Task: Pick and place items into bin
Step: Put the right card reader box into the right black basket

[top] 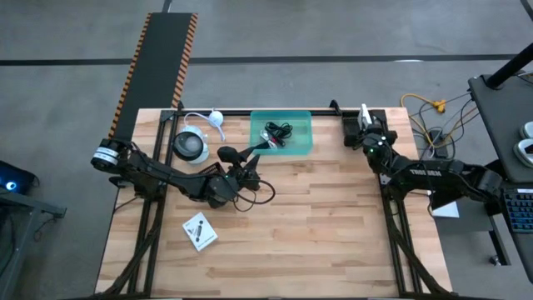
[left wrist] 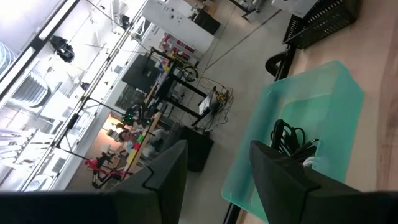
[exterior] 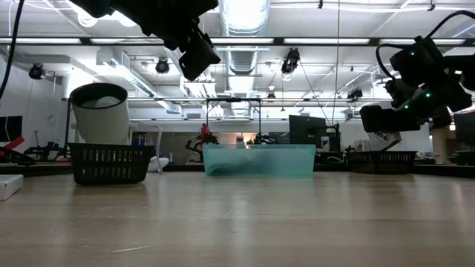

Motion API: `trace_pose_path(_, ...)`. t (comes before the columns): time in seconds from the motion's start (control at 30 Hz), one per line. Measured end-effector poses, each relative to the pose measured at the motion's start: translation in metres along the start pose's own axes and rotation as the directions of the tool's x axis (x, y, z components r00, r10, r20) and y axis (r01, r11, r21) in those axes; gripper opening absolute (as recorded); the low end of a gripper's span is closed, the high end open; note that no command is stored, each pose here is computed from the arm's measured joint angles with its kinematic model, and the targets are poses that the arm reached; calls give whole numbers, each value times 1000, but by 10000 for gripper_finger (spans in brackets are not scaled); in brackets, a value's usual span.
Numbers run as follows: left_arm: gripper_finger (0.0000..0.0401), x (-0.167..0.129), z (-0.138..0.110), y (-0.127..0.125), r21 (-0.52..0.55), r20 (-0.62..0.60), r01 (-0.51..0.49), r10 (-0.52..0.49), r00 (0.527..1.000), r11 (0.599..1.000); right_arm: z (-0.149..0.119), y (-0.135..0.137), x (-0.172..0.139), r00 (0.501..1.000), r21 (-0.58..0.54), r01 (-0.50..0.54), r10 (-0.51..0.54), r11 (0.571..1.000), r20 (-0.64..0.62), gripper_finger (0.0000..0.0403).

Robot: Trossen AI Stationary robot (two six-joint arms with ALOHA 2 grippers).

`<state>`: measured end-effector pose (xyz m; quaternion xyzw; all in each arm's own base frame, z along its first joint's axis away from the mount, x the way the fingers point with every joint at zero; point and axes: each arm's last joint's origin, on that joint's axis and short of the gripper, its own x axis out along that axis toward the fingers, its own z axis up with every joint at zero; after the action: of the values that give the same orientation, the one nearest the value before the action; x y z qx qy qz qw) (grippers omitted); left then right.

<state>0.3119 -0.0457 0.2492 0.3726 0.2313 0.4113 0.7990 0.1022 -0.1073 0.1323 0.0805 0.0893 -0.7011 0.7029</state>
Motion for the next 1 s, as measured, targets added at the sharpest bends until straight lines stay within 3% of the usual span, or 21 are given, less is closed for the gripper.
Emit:
trace_pose_path(0.27, 157, 0, 0, 0, 0, 0, 0, 0, 1000, 1000, 2, 0, 0, 1000, -35, -5, 6, 999, 27, 39)
trace_pose_path(0.63, 157, 0, 0, 0, 0, 0, 0, 0, 1000, 1000, 3, 1, 0, 1000, -37, -14, 14, 999, 25, 111)
trace_pose_path(1.0, 157, 0, 0, 0, -1, 0, 0, 0, 1000, 1000, 4, 1, 0, 999, -27, -16, 17, 1000, 28, 105)
